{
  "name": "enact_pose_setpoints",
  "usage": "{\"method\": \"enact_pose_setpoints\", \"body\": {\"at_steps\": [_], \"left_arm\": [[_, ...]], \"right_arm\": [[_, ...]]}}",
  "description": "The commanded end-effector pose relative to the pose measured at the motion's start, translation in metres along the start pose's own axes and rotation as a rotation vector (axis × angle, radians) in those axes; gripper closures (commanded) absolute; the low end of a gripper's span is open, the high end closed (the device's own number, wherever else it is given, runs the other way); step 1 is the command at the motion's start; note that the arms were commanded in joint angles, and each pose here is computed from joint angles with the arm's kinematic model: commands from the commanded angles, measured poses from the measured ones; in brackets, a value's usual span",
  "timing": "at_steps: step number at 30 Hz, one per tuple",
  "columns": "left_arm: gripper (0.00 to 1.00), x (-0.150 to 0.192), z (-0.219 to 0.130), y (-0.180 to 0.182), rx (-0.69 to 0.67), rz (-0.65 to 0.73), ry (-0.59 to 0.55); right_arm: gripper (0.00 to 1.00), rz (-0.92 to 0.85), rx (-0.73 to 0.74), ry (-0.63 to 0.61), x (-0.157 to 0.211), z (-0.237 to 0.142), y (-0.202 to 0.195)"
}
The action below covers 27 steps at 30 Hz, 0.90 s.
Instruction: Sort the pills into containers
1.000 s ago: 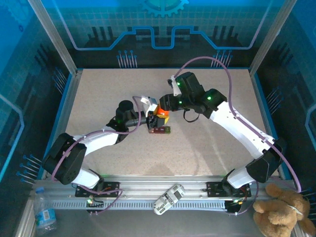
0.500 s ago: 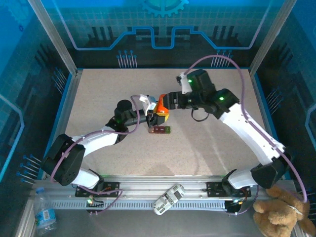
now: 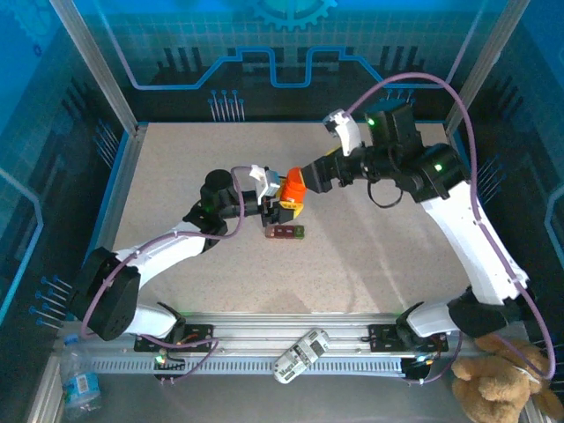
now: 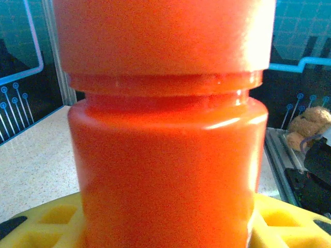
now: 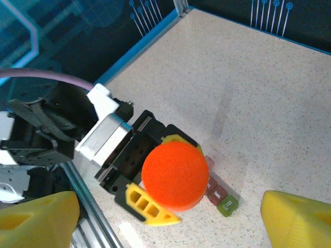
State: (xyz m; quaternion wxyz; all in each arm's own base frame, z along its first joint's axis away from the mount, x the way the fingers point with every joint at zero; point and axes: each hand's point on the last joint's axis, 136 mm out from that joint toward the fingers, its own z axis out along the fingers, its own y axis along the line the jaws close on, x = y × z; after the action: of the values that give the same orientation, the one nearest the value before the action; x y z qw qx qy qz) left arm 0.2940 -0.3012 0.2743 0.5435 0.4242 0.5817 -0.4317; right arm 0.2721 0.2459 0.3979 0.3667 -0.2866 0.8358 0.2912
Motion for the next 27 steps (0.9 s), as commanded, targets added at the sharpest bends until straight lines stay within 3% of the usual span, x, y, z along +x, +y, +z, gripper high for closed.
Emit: {"method": "enact_pose_setpoints", "body": {"at_steps": [1, 10, 27], "left_arm": [[1.0, -0.026, -0.005, -0.012, 0.051, 0.087, -0.021], [1.0, -0.029, -0.005, -0.013, 0.057, 0.085, -0.021], [1.0, -0.033, -0.005, -0.012, 0.049, 0.074, -0.041]], "right_arm": [[0.09, -0.08, -0.009, 0.14, 0.021, 0.011, 0.003], [0.12, -0.131, -0.002, 0.217, 0.028, 0.03, 0.007], [0.27, -0.11, -0.014, 0.232, 0.028, 0.045, 0.005]]}}
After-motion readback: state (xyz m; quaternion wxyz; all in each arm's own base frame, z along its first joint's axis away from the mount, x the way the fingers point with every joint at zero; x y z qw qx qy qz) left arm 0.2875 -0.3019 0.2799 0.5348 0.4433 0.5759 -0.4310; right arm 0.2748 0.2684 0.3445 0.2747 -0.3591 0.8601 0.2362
